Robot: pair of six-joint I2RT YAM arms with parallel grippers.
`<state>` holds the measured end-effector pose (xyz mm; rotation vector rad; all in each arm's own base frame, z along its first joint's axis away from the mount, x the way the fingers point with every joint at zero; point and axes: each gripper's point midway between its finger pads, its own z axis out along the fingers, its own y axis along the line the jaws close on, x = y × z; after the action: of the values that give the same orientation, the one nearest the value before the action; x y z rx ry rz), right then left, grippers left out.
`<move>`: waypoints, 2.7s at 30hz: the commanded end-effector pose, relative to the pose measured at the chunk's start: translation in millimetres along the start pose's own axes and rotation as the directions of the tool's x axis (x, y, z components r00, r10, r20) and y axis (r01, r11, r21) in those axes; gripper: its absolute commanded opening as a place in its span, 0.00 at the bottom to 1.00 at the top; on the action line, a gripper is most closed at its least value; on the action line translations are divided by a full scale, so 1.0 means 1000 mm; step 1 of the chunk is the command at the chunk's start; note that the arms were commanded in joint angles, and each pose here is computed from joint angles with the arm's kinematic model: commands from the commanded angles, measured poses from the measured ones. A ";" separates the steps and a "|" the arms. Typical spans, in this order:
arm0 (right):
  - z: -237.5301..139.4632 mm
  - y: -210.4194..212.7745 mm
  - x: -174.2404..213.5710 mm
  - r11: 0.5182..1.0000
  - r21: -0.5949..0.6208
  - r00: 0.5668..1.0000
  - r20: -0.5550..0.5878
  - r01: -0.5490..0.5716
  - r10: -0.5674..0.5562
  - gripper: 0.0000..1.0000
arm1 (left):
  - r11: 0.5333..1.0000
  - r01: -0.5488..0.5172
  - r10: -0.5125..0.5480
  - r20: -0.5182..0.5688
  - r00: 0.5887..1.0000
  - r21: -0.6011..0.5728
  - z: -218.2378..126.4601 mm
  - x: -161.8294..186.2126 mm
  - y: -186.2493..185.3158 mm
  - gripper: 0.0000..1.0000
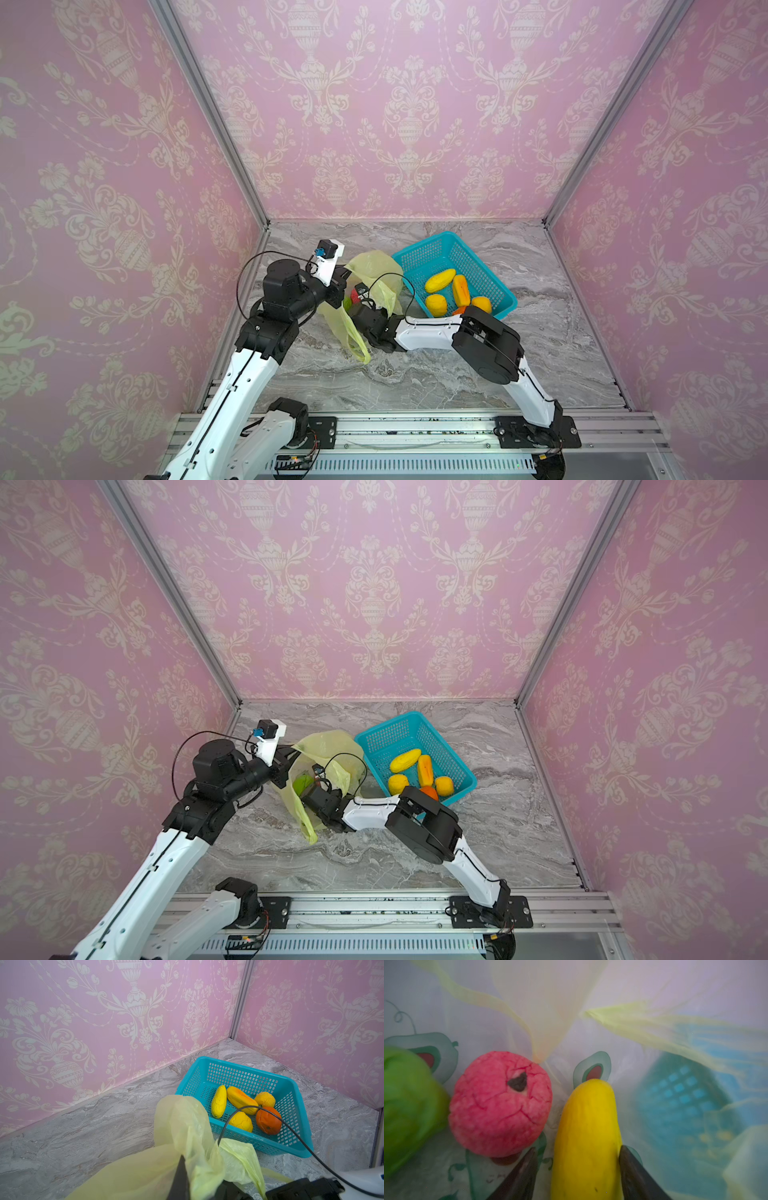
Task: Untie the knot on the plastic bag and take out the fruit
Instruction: 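Close the right gripper on the last elongated yellow fruit in the bag, then lift the yellow fruit up out of the bag with the right gripper, then lower the yellow fruit into the teal basket and open the right gripper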
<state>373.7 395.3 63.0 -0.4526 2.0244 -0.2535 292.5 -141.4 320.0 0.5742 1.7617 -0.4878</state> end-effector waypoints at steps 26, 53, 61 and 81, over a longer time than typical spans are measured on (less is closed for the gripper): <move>-0.036 -0.004 -0.036 0.979 -0.205 0.996 0.079 -0.027 0.043 0.20 | 0.997 0.002 -0.004 -0.020 1.000 -0.083 0.000 0.004 0.015 0.00; -0.206 -0.039 -0.091 0.819 -0.569 0.882 0.422 0.077 0.210 0.15 | 0.972 -0.013 -0.011 -0.100 0.995 -0.236 0.001 0.019 0.044 0.00; -0.237 -0.105 -0.093 0.840 -0.542 0.824 0.481 0.011 0.300 0.16 | 0.958 -0.016 -0.019 -0.120 0.993 -0.287 0.000 0.024 0.054 0.00; -0.114 -0.274 0.000 0.724 -0.248 0.730 0.084 -0.644 0.678 0.17 | 0.979 0.063 -0.085 -0.106 0.991 -0.194 -0.001 0.015 0.037 0.07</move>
<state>327.0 137.4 231.2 0.1349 1.8397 0.3608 315.1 -103.4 297.8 0.3993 1.9116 -0.2728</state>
